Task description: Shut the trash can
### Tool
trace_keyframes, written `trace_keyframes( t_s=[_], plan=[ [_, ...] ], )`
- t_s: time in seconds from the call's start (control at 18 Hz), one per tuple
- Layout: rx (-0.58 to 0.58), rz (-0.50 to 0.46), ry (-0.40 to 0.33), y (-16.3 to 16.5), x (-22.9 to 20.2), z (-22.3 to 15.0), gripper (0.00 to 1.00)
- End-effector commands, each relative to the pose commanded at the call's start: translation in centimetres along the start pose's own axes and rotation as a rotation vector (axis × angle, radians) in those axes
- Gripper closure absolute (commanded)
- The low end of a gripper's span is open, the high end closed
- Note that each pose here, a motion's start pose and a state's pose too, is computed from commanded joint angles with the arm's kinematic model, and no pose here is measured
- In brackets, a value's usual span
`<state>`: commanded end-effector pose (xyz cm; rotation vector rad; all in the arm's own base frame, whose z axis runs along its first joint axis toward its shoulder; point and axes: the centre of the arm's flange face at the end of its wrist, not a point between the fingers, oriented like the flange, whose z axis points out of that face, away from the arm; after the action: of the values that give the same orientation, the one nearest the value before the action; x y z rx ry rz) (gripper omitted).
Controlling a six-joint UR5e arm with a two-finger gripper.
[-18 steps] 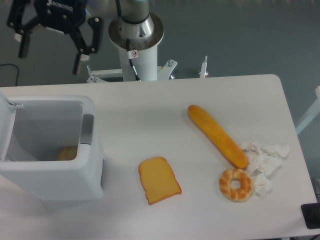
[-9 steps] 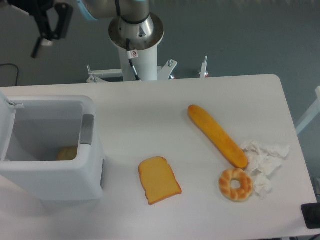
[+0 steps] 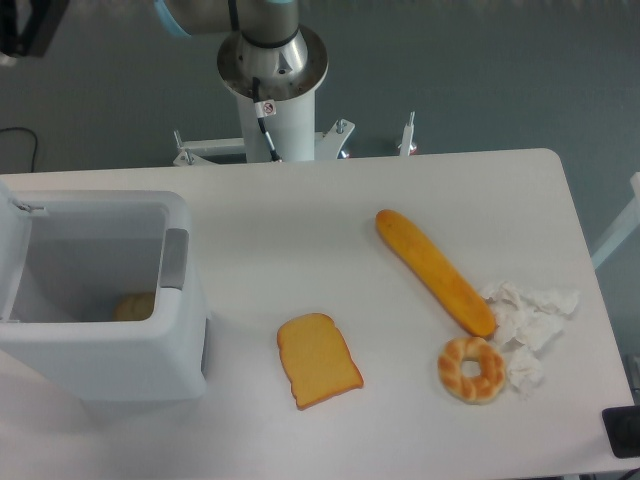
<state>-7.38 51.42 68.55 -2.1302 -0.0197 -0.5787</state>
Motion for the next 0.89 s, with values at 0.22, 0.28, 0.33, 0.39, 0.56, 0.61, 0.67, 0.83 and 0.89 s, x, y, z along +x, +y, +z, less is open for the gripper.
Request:
trace_keyframes(
  t_s=[0.22, 0.28, 0.33, 0.39, 0.56, 0.61, 0.67, 0.83, 0.89],
  plan=[
    [-0.052, -0.009, 0.052, 0.6, 0.2, 3.6, 0.00],
    [-0.062, -0.011, 0.061, 0.8, 0.3, 4.3, 0.00],
    [-0.071, -0.015, 0.069, 1.0, 0.3, 4.8, 0.00],
    [-0.076, -0.017, 0.073, 1.1, 0.4, 5.1, 0.00],
    [-0.077, -0.001, 0.084, 1.1, 1.1, 5.4, 0.00],
    [-0.072, 0.007, 0.086, 1.0, 1.2, 5.4, 0.00],
    [-0.071, 0.010, 0.095, 1.1, 1.6, 5.5, 0.00],
    [-0.086, 0.005, 0.109, 1.4, 1.7, 6.5, 0.00],
    [-0.092, 0.005, 0.113, 1.5, 1.7, 6.9, 0.00]
  ],
)
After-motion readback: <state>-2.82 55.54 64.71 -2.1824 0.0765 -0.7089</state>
